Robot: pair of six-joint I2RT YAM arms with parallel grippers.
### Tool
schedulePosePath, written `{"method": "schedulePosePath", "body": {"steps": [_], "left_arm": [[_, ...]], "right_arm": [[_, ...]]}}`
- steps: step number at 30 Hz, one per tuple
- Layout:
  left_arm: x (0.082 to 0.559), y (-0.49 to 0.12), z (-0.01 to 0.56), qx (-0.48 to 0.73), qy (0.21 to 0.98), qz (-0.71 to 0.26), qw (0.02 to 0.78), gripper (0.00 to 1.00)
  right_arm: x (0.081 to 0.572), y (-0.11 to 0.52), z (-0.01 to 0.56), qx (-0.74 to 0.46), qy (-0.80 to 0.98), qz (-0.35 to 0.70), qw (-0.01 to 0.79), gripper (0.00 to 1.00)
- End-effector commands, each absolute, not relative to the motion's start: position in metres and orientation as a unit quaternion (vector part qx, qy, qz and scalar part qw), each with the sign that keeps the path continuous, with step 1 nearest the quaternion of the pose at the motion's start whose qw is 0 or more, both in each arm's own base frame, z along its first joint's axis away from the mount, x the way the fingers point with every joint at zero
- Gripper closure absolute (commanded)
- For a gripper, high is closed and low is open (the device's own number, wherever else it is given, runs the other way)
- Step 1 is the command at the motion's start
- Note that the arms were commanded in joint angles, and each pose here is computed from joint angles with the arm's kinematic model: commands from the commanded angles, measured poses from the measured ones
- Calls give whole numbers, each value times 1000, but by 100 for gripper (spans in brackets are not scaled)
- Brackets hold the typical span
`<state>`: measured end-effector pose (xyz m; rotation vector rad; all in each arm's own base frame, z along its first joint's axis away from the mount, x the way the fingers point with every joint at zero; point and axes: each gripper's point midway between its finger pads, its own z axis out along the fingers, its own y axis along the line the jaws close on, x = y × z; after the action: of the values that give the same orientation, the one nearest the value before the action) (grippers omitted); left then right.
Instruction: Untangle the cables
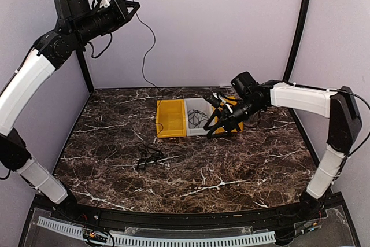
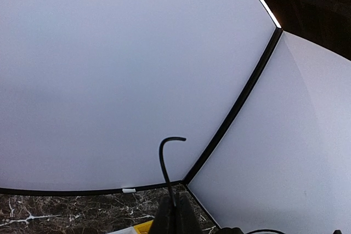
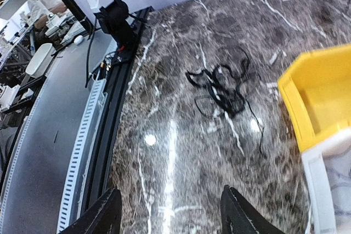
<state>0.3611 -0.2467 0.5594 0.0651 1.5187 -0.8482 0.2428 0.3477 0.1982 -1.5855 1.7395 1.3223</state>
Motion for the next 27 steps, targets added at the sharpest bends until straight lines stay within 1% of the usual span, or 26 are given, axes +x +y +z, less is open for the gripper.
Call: {"method": "schedulePosePath", "body": {"steps": [1, 6, 9, 13, 21, 27], "left_arm": [[374, -263, 569, 46, 651, -382, 654, 100], [396, -267, 557, 49, 660, -338, 669, 100], [410, -275, 542, 57, 670, -320, 667, 100], [418, -276, 544, 58, 666, -307, 677, 100], [400, -256, 592, 42, 612, -312, 725, 100], [388, -250, 607, 43, 595, -319, 736, 100]], "right_arm": [[255, 304, 196, -553, 661, 441, 251, 36], [270, 278, 190, -523, 687, 400, 307, 35], [272, 272, 184, -524, 694, 382, 314, 34], [276, 271, 173, -524, 702, 373, 307, 34], [275, 271, 161, -524, 705, 378, 292, 33], [277, 271, 157, -524, 707, 378, 287, 33]]}}
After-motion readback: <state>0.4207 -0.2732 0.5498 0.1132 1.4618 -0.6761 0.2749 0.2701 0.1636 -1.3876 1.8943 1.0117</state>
